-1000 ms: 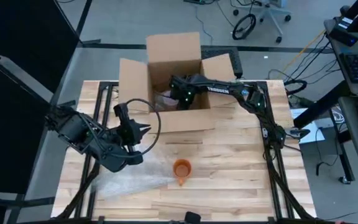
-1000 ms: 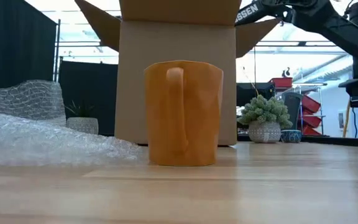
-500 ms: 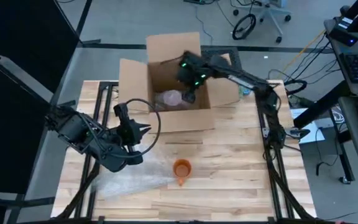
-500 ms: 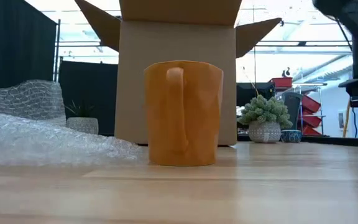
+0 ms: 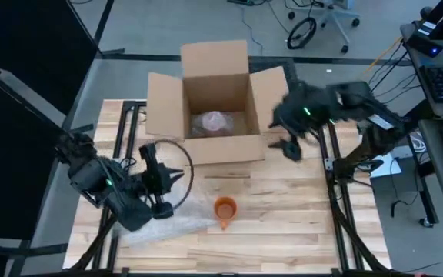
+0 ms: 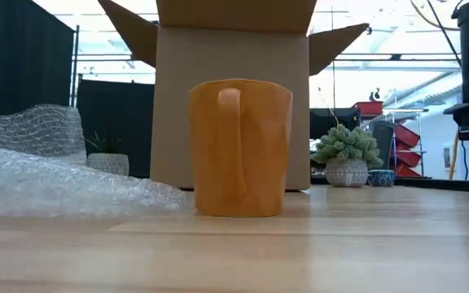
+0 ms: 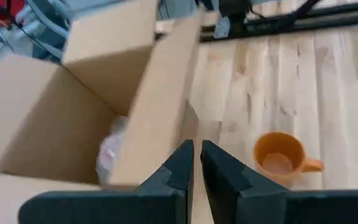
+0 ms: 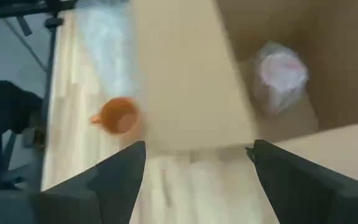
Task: Wrap mug
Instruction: Wrap the pink mug with transparent bubble wrap
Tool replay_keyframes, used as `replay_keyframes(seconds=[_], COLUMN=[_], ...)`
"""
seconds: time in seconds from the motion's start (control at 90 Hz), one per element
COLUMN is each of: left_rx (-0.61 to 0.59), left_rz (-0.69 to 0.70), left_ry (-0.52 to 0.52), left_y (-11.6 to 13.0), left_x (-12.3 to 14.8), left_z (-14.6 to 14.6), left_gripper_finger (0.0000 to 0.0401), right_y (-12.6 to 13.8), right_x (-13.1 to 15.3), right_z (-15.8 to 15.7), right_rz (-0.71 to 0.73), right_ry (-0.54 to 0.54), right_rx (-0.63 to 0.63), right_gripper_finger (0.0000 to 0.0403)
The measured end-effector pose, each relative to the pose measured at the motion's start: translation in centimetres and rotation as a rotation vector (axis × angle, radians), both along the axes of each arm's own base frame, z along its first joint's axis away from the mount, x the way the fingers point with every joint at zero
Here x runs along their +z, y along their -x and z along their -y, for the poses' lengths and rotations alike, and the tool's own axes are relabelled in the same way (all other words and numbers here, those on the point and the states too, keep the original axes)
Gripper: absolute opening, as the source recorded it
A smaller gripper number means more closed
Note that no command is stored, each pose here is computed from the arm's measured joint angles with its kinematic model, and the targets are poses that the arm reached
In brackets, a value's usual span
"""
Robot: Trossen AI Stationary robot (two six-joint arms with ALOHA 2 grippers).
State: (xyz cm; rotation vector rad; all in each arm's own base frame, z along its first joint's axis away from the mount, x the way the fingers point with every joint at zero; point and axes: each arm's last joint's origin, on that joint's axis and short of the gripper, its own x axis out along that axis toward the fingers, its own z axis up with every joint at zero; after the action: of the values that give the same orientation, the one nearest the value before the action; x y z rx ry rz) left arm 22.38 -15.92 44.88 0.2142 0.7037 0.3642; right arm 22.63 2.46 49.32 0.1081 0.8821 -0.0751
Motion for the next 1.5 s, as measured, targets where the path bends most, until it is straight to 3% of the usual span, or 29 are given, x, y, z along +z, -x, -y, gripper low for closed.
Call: replay_keyframes(seconds=[0.189, 0.3, 0.467, 0.589, 0.733, 0.9, 1.156, 1.3, 1.456, 1.5], left_rx=[0.073, 0.112, 0.196, 0.303, 0.361, 0.414, 0.527, 0.585, 0.604, 0.587], left_rz=[-0.061, -0.063, -0.12, -0.189, -0.317, -0.391, -0.493, -0.543, -0.541, -0.527], left_ry=[0.068, 0.109, 0.189, 0.249, 0.299, 0.302, 0.179, 0.11, 0.15, 0.177], left_y=[0.3, 0.8, 1.1, 0.8, 0.7, 0.3, -0.3, -0.5, -1.3, -1.8], left_x=[-5.4, -8.7, -13.1, -15.1, -16.8, -19.7, -25.1, -27.3, -27.4, -26.7], left_z=[2.8, 4.5, 5.2, 4.3, 3.6, 3.3, 3.1, 1.9, 1.5, 1.9], left_gripper_finger=[0.0019, 0.0019, 0.0023, 0.0053, 0.0122, 0.0182, 0.0189, 0.0156, 0.0032, 0.0015], right_y=[1.8, 2.2, 2.4, 1.7, 0.7, 0.4, 0.5, 0.5, 0.3, 0.3], right_x=[-2.9, -7.2, -14.7, -20.0, -24.6, -27.4, -27.7, -27.7, -27.7, -27.7], right_z=[-6.3, -10.2, -14.7, -16.9, -18.4, -18.6, -18.6, -18.5, -18.4, -18.3], right_rz=[-0.05, -0.078, 0.003, 0.107, 0.226, 0.29, 0.287, 0.286, 0.288, 0.288], right_ry=[0.07, 0.149, 0.201, 0.149, 0.041, -0.021, -0.015, 0.006, 0.024, 0.026], right_rx=[-0.042, -0.066, -0.107, -0.123, -0.101, -0.084, -0.082, -0.065, -0.062, -0.064], right_gripper_finger=[0.0281, 0.0281, 0.0281, 0.0281, 0.0281, 0.0281, 0.0281, 0.0281, 0.0281, 0.0281])
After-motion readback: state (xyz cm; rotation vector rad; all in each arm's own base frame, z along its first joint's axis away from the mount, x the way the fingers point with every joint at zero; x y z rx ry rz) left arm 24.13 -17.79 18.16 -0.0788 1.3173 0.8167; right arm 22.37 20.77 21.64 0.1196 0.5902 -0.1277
